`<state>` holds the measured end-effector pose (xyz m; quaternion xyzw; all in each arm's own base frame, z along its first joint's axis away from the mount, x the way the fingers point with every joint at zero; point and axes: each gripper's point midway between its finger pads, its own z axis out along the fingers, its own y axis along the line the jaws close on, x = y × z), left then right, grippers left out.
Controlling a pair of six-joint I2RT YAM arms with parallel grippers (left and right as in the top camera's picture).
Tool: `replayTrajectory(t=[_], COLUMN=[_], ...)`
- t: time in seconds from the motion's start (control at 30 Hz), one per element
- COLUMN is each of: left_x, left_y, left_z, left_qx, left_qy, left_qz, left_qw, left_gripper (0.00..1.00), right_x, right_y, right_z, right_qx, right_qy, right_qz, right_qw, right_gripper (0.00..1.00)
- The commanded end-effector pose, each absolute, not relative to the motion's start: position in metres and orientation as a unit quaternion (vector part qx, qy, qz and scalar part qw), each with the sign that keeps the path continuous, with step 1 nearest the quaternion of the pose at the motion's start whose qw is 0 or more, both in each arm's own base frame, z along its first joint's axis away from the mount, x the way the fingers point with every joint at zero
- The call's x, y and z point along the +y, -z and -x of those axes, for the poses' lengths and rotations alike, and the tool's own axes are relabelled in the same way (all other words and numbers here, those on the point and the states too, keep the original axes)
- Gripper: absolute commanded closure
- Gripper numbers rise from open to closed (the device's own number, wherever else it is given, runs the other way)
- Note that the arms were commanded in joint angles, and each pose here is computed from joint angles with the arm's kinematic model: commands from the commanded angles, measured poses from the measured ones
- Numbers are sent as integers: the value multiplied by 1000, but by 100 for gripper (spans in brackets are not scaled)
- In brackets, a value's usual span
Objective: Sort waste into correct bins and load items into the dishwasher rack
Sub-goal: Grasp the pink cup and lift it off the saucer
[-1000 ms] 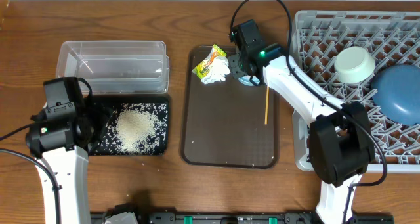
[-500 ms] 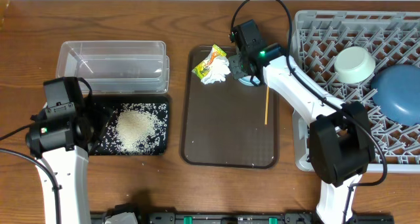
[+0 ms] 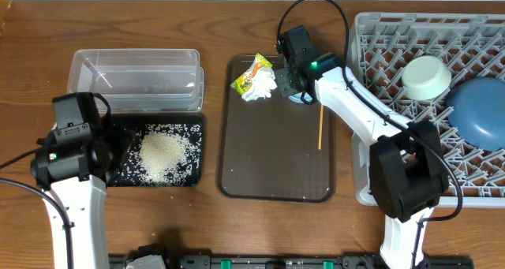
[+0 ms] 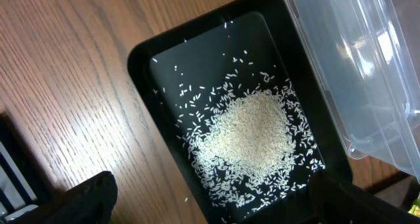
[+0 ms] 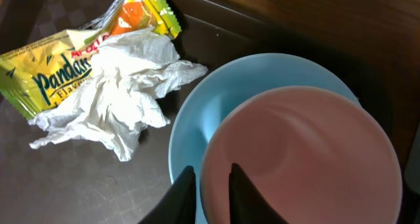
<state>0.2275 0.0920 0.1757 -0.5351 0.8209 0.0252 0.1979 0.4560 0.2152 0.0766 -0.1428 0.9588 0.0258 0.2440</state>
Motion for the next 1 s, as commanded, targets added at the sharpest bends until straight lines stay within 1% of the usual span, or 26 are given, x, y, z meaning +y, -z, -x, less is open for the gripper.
replayTrajectory(t=[0.0,0.07,0.23,0.37,0.5,0.6,0.67,0.73,0.87,0.97], left_x=[95,95,95,95,95,95,95,95,95,95], left_y=[-180,-180,-180,-180,-180,-180,-180,-180,-180,-180], left_z=[-228,-228,-228,-228,-228,-228,-228,-228,-228,-228], left_qx=[815,815,815,815,815,815,815,815,815,815], left_qy=[-28,-28,-28,-28,-28,-28,-28,-28,-28,-28], left_qz=[542,542,542,542,542,542,542,542,542,542], left_qw=[203,203,203,203,203,203,203,203,203,203], left_gripper=[4,4,4,4,4,4,4,4,4,4], right_x=[220,220,224,225,209,170,137,103,14,-50], right_y=[-79,-81,-108,-154,-217,-265,-289,-304,-316,-314], right_z=[-459,-459,-467,-476,-486,-494,-498,-501,-506,-510], right_qx=[958,959,956,948,935,924,916,911,897,883], right_qy=[-25,-27,-34,-43,-54,-64,-83,-101,-158,-185], right_qz=[141,134,128,123,101,55,28,1,-62,-104], right_qw=[249,249,262,291,337,373,390,400,408,419], right_gripper=[92,98,99,99,99,99,99,99,99,99])
